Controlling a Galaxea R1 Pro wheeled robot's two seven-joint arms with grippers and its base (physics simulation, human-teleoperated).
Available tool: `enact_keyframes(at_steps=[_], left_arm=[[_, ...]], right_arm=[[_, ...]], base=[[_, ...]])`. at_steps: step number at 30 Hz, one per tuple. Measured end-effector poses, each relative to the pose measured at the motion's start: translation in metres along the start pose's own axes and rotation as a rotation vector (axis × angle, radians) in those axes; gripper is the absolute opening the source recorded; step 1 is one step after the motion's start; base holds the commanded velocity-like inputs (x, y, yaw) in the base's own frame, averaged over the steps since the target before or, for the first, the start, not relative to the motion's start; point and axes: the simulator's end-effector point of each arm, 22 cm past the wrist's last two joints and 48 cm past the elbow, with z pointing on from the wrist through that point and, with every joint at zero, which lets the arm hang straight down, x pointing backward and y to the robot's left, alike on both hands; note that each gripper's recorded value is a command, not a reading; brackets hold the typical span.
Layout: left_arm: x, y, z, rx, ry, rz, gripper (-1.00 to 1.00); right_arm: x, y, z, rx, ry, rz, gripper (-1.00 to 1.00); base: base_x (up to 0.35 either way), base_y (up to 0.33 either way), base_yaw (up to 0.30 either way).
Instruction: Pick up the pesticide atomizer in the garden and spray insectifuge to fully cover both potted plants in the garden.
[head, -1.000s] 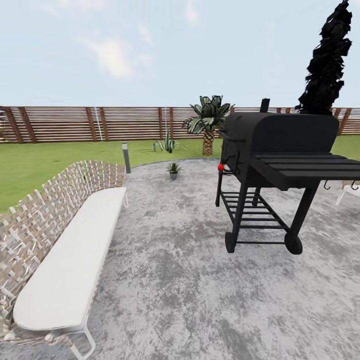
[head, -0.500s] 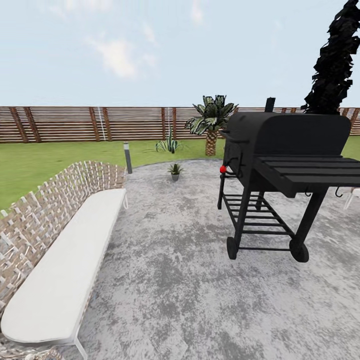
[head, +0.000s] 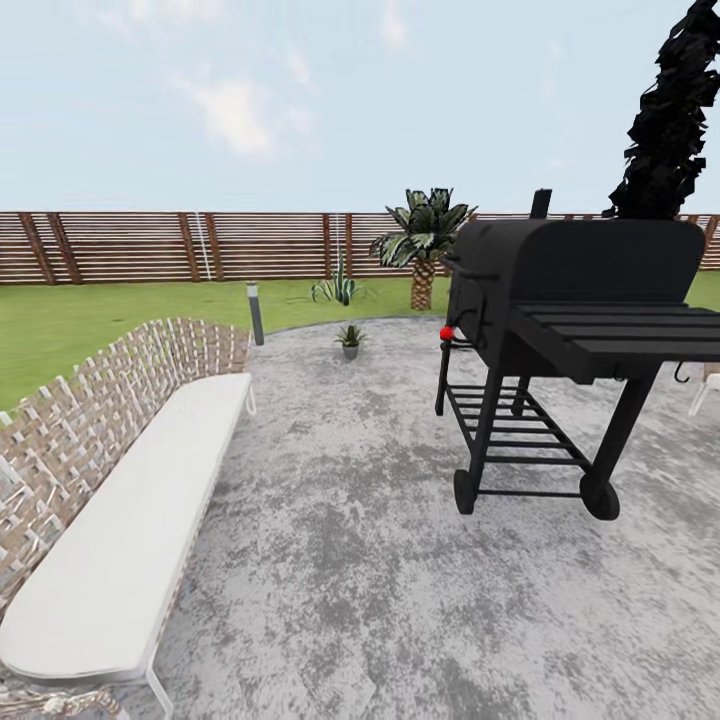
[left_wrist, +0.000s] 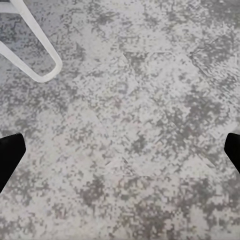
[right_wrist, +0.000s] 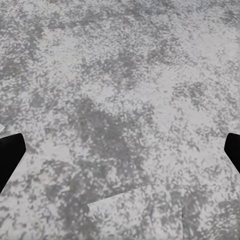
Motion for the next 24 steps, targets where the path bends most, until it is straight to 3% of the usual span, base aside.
enact_keyframes(at_steps=[17,24], left_arm=[[0.024,0.0,0.024,0.0,0.003,0.0,1.0],[0.034,-0.001,0.034,0.0,0.003,0.0,1.0]], right_arm=[[0.028,-0.001,0.019,0.002,0.0,-0.003,1.0],[0.039,-0.001,0.027,-0.005,0.0,-0.042,1.0]], base=[[0.0,0.0,0.092],[0.0,0.0,0.002]])
